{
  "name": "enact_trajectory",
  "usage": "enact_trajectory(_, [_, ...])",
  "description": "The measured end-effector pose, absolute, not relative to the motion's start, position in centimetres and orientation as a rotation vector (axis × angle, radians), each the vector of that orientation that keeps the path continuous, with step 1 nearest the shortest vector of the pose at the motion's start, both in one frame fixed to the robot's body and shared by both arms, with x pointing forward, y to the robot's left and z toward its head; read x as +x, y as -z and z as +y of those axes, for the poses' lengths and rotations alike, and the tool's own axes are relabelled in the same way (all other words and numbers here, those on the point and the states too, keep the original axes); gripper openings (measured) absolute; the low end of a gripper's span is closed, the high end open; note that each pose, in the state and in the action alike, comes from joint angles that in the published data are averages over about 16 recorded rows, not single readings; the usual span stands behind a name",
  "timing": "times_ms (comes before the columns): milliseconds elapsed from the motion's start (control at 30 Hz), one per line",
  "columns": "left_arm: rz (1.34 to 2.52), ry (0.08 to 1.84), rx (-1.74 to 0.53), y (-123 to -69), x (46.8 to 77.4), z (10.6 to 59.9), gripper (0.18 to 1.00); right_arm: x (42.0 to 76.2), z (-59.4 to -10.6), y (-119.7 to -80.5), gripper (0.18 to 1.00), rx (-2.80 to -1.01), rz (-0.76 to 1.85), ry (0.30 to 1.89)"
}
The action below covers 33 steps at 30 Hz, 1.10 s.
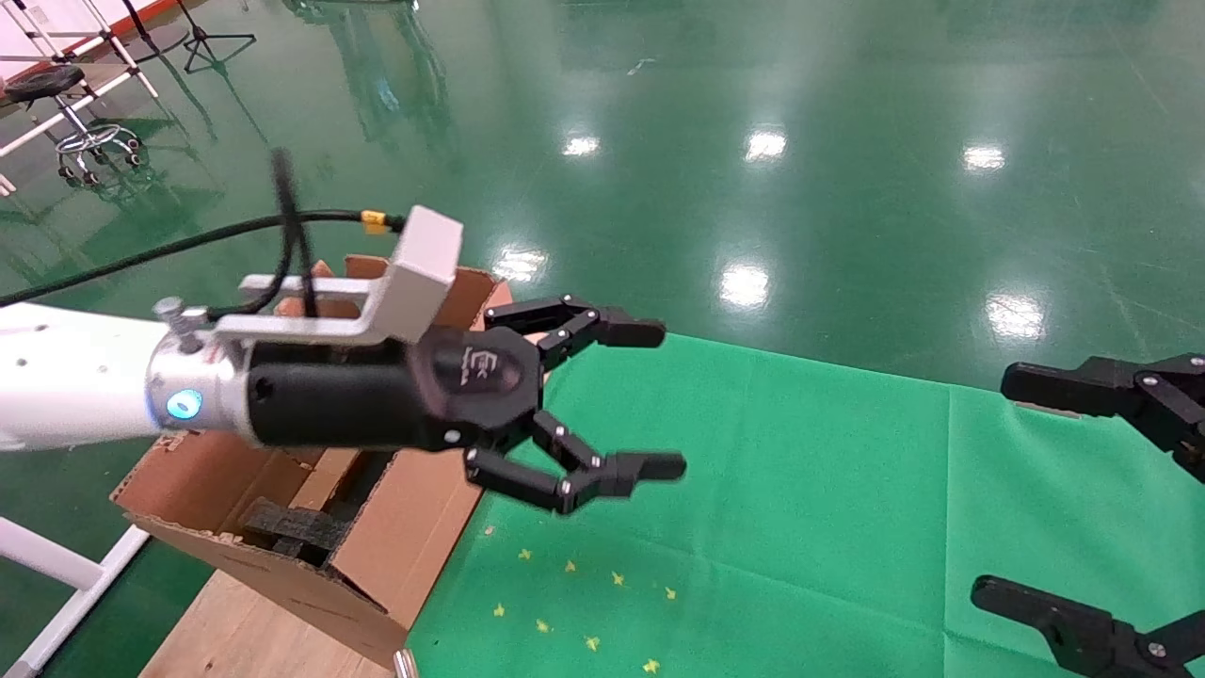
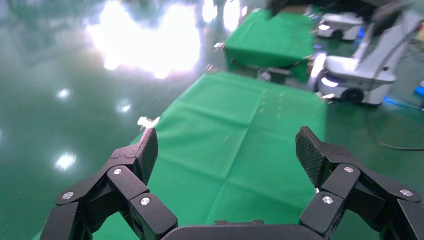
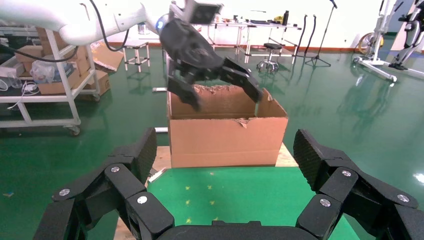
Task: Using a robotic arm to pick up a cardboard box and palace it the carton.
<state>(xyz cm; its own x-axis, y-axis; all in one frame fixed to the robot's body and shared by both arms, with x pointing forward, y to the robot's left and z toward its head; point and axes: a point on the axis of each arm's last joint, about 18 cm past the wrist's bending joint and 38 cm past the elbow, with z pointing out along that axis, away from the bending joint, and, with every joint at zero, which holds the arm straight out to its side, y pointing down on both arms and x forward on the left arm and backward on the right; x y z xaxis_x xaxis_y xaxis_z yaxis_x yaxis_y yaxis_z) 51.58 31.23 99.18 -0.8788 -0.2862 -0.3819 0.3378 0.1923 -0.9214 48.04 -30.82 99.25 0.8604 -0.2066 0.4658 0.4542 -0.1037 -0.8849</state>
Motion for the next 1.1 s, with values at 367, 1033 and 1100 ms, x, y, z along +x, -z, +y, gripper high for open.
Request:
enact_trajectory(367, [1.924,1.804,0.284,-99.2,47.3,30.0,1.001,48.0,-30.8,-99.2,1.001,-1.581,-0.199,0.563])
enact_trajectory(1033, [1.921,1.804,0.290,-99.2,47.2,29.9,1.001,48.0,-30.8,-99.2,1.001,-1.581,-0.199,0.563])
enact_trajectory(1100, [1.921,1.803,0.287,-99.2,47.3,30.0,1.001,48.0,-30.8,-99.2,1.001,-1.581,-0.199,0.563])
